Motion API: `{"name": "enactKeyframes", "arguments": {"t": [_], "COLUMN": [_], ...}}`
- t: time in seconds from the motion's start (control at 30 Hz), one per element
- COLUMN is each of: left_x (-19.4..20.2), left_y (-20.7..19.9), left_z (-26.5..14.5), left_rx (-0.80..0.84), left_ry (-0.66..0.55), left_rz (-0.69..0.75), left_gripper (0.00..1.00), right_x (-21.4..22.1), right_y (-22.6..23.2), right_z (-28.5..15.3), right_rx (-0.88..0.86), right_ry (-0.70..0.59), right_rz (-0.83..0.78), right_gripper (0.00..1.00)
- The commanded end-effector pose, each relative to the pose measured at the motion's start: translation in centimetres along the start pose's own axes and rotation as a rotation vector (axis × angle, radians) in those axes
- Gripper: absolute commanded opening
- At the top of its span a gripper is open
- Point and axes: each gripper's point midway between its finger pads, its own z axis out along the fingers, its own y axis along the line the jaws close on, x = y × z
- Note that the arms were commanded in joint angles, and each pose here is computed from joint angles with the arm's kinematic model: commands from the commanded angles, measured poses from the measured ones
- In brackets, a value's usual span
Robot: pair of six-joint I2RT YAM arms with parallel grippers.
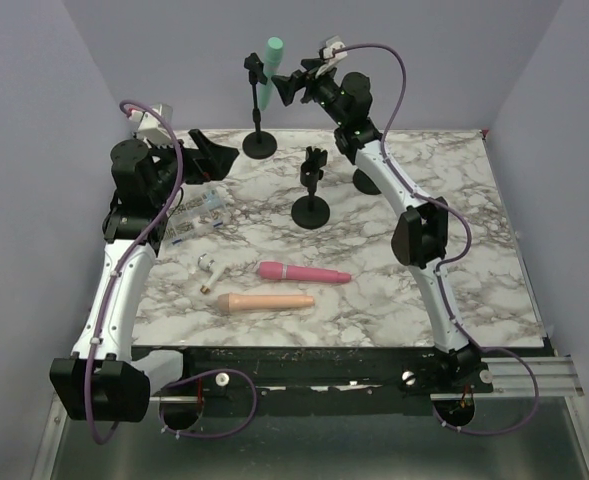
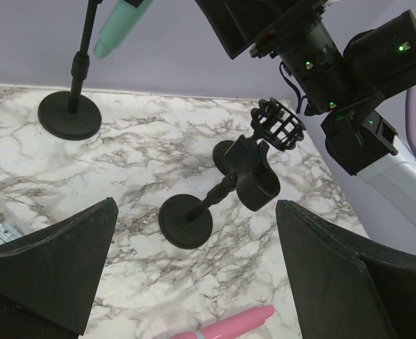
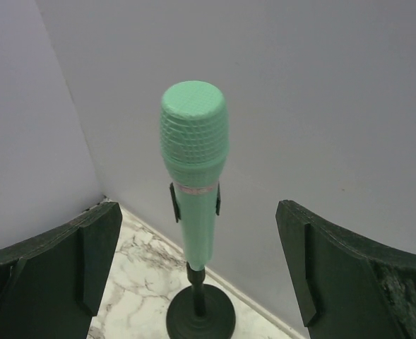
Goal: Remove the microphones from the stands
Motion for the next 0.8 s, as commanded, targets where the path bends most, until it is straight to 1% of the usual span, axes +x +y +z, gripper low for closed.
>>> {"name": "enactKeyframes", "arguments": {"t": [0.0, 0.07, 0.2, 0.33, 0.43, 0.57, 0.67, 0.77], "left_x": [0.4, 0.7, 1.0, 1.0, 0.3, -2.2, -4.2, -4.9], "left_y": [-0.3, -0.2, -0.7, -1.3, -0.3, 0.8, 0.6, 1.6], "left_z": [0.6, 0.9, 1.2, 2.1, 4.3, 7.5, 9.9, 12.5], "left_rx": [0.046, 0.058, 0.092, 0.146, 0.095, 0.087, 0.124, 0.126], "left_ry": [0.028, 0.039, 0.048, 0.021, -0.032, -0.139, -0.202, -0.223], "left_rz": [-0.008, -0.021, -0.030, -0.002, 0.036, 0.085, 0.192, 0.279], "left_gripper": [0.98, 0.98, 0.98, 0.98, 0.98, 0.98, 0.98, 0.98], "right_x": [-1.5, -1.4, -0.9, -0.2, -0.5, -0.4, 0.1, -0.3], "right_y": [0.4, 0.5, -1.2, -1.5, -1.6, -1.6, -2.0, -3.1], "right_z": [-0.2, -0.4, -0.7, -1.0, -1.0, -1.0, -1.3, -2.1], "right_rx": [-0.057, -0.061, -0.007, -0.067, -0.088, -0.101, -0.081, -0.057], "right_ry": [-0.015, 0.001, 0.019, 0.027, 0.007, -0.002, 0.018, 0.040], "right_rz": [-0.014, -0.029, -0.074, -0.078, -0.082, -0.084, -0.086, -0.064], "right_gripper": [1.00, 1.00, 1.00, 1.00, 1.00, 1.00, 1.00, 1.00]}}
